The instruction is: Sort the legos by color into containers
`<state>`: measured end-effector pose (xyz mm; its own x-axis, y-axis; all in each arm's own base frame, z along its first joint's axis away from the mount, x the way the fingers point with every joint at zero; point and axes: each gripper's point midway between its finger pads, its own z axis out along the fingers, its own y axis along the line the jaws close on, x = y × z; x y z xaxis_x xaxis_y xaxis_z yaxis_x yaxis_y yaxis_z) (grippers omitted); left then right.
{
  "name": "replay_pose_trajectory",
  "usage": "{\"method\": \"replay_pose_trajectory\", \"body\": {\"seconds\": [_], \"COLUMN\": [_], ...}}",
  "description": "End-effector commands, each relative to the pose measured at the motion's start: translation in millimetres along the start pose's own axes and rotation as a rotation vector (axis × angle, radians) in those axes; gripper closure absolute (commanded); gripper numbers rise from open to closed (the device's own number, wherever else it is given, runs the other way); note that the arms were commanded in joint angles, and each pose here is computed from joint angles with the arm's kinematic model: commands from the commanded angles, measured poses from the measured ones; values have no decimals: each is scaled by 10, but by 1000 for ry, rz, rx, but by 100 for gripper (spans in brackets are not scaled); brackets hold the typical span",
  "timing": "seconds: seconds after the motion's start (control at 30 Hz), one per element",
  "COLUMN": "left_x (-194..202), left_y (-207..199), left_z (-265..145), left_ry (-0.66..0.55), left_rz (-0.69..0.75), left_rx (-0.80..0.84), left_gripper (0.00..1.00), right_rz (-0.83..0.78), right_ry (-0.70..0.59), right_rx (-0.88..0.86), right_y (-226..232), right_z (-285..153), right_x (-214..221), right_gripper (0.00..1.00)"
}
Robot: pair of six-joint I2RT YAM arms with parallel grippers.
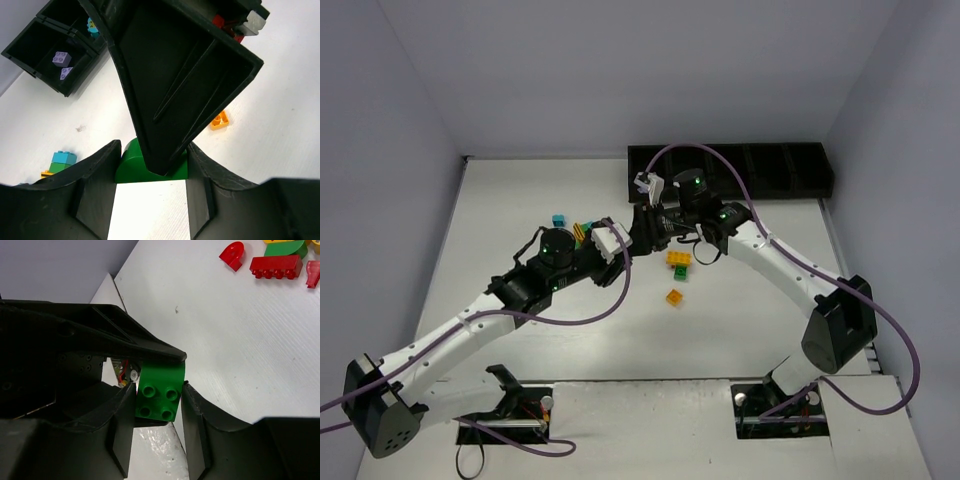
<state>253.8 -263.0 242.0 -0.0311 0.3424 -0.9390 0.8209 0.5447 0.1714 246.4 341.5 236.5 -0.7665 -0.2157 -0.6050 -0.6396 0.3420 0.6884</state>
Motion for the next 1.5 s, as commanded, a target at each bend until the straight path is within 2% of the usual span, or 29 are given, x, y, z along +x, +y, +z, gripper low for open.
{"method": "replay_pose_trajectory", "body": {"seconds": [0.0, 0.03, 0.07, 0.13, 0.17, 0.27, 0.33, 0.37, 0.5, 0.53, 0.6, 0.63, 0.8, 0.97, 1.03, 1.17, 1.2, 1.27, 1.37, 1.47], "left_x": [-516, -509, -491, -399, -392, -249, -134, -43, 202, 235, 322, 340, 517, 584, 604, 632, 649, 669, 663, 674], "left_y": [193, 207, 223, 287, 313, 439, 505, 547, 649, 661, 649, 646, 591, 559, 560, 578, 584, 593, 585, 603], "left_z": [-58, -60, -69, -80, -110, -193, -247, -303, -481, -511, -578, -601, -639, -653, -671, -702, -710, -717, -711, -702], "left_ry": [-159, -158, -156, -136, -139, -114, -89, -67, 6, 13, 35, 37, 91, 117, 130, 143, 145, 148, 142, 139], "left_rz": [18, 14, -1, -22, -44, -115, -154, -210, -333, -357, -408, -433, -515, -537, -535, -526, -526, -526, -527, -524], "left_rx": [-76, -85, -99, -146, -168, -268, -318, -357, -449, -462, -484, -491, -493, -491, -497, -513, -519, -527, -521, -530], "left_gripper": [67, 51, 40, 23, 17, 15, 15, 15, 15, 15, 15, 15, 15, 15, 15, 15, 15, 15, 15, 15], "right_rz": [-46, -45, -40, -25, -20, 35, 76, 84, 91, 101, 92, 112, 100, 126, 113, 109, 114, 116, 107, 86], "right_ry": [-16, -30, -48, -81, -116, -254, -336, -418, -572, -571, -645, -632, -661, -660, -673, -660, -650, -649, -660, -681], "right_rx": [-5, 22, 51, 111, 171, 394, 556, 685, 995, 1063, 1160, 1199, 1307, 1360, 1360, 1360, 1362, 1368, 1367, 1334], "right_y": [18, -36, -127, -300, -434, -1017, -1453, -1689, -2214, -2445, -2573, -2810, -3387, -3859, -3907, -4094, -4158, -4201, -4104, -3849], "right_z": [33, 21, -19, -94, -153, -553, -919, -1229, -1884, -1986, -2247, -2278, -2386, -2349, -2359, -2296, -2261, -2268, -2320, -2393], "right_x": [-51, -92, -150, -249, -346, -690, -875, -1067, -1462, -1477, -1717, -1703, -2002, -2027, -2109, -2108, -2071, -2056, -2098, -2172], "right_gripper": [100, 100, 100, 100, 100, 100, 100, 100, 100, 100, 100, 100, 100, 100, 98, 87, 71, 52, 45, 43]}}
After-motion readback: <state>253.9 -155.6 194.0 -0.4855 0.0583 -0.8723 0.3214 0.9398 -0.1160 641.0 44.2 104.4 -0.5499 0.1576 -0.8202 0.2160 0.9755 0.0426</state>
